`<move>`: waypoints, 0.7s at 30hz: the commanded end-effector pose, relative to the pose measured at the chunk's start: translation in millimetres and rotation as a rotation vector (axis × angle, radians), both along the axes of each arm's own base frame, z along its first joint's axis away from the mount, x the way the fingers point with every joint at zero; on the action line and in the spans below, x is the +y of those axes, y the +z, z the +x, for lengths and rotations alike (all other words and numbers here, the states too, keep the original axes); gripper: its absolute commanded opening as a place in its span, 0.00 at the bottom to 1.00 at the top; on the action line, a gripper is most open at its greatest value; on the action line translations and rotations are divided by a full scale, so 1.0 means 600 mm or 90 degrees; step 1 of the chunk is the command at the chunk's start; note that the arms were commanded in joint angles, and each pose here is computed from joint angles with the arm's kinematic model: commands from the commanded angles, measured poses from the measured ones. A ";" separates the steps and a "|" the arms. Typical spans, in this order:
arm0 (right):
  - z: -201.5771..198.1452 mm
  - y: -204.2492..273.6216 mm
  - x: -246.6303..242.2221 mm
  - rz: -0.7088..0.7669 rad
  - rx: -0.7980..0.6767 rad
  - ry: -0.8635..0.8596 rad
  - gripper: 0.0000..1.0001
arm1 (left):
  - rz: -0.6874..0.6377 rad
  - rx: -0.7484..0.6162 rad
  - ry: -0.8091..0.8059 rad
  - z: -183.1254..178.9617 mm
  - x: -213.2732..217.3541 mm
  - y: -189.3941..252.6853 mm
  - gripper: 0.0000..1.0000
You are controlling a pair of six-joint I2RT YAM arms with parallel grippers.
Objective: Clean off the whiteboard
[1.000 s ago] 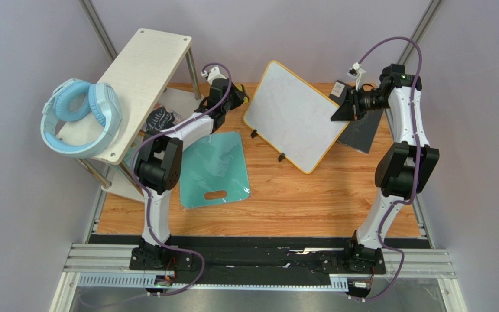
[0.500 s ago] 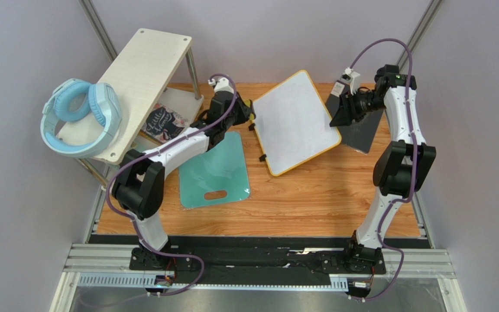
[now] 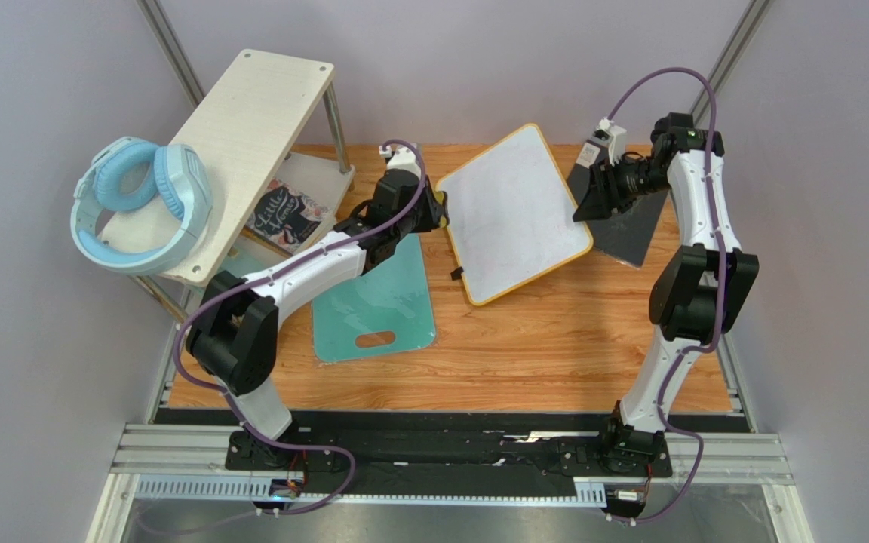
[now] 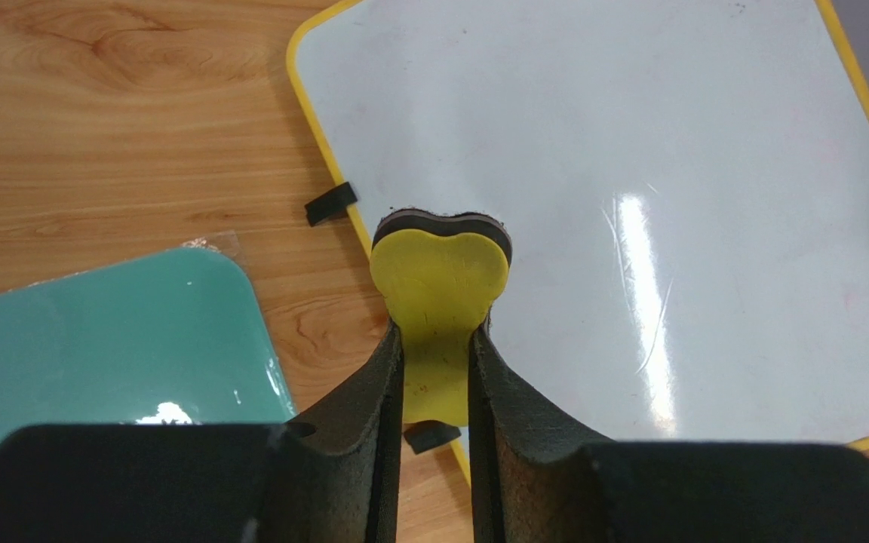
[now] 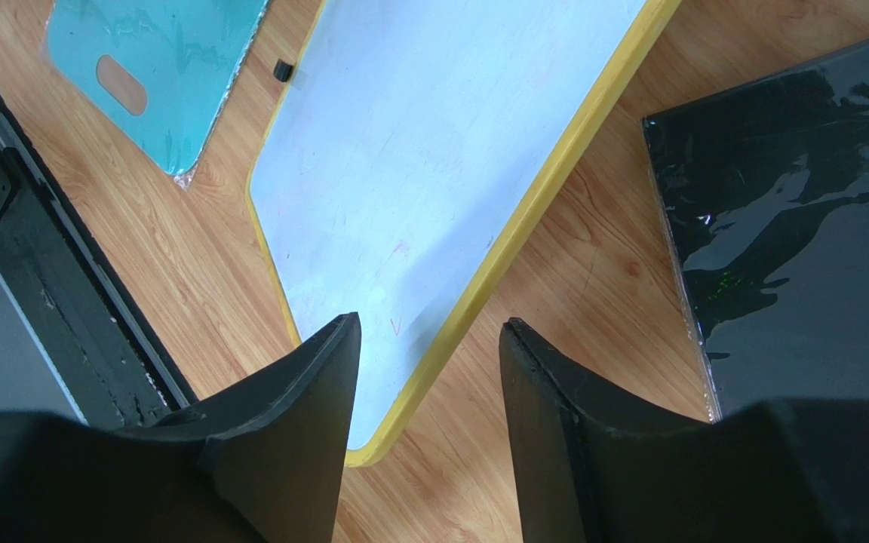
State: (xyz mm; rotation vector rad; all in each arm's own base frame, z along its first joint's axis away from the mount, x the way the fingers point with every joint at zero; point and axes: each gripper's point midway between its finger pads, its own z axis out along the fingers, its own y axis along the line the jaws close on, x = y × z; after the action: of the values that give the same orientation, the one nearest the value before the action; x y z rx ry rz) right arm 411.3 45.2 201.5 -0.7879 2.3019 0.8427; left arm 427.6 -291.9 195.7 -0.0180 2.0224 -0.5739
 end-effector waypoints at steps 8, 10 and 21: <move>0.021 0.033 -0.031 -0.069 -0.031 -0.116 0.70 | 0.213 0.136 -0.053 -0.058 0.046 -0.027 0.15; 0.022 0.055 -0.035 -0.072 -0.054 -0.136 0.76 | 0.239 0.164 -0.055 -0.061 0.052 -0.048 0.24; 0.025 0.116 -0.045 -0.088 -0.131 -0.178 0.88 | 0.334 0.299 -0.024 -0.084 0.087 -0.128 0.75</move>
State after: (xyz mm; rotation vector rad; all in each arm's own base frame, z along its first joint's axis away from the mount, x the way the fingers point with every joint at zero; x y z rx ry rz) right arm 422.3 19.5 247.2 -0.5905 2.2975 0.5180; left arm 387.4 -253.5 121.7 0.2181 2.5033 -0.1409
